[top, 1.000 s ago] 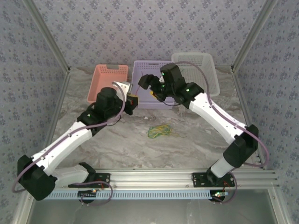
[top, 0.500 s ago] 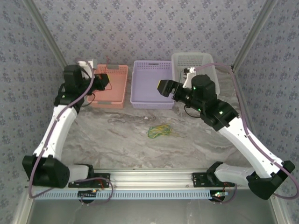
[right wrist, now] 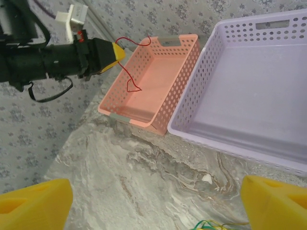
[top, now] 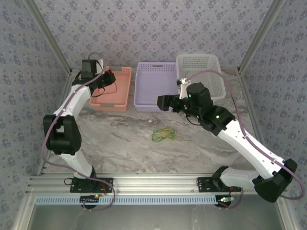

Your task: Untangle the cables

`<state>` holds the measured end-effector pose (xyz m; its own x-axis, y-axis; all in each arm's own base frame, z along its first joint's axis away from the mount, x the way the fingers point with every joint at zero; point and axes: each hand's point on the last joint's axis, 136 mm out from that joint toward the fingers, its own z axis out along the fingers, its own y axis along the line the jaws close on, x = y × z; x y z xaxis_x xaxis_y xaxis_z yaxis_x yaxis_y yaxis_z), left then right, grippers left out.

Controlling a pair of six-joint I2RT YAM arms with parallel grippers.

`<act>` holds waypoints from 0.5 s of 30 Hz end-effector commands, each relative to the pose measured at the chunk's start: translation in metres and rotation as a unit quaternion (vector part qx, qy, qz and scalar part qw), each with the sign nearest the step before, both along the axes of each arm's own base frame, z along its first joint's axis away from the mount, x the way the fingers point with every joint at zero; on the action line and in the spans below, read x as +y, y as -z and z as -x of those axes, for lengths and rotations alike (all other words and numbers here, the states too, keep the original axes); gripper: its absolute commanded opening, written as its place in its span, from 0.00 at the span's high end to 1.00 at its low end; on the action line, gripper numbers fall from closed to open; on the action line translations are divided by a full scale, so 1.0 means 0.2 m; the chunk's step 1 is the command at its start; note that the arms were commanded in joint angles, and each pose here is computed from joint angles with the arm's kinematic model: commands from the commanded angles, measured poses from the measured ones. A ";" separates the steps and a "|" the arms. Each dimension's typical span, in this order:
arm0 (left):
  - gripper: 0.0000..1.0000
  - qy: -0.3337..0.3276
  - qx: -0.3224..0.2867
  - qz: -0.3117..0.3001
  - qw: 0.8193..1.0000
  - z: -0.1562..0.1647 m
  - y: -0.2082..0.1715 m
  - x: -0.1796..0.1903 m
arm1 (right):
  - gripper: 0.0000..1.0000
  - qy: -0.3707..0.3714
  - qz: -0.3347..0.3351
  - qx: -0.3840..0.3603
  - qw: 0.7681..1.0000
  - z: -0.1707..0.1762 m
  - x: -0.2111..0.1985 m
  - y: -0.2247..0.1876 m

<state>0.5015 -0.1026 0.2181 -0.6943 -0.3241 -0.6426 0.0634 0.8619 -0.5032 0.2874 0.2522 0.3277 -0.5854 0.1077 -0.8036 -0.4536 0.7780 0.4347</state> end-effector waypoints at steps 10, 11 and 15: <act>1.00 -0.057 0.057 -0.040 0.996 -0.15 0.23 -0.01 | 0.06 -0.056 0.021 -0.060 0.996 0.00 0.14 -0.07; 1.00 -0.059 0.060 -0.044 0.995 -0.16 0.25 -0.01 | 0.06 -0.055 0.022 -0.059 0.996 0.01 0.14 -0.07; 1.00 -0.069 0.076 -0.059 0.993 -0.21 0.34 -0.02 | 0.06 -0.057 0.028 -0.053 0.997 0.02 0.14 -0.04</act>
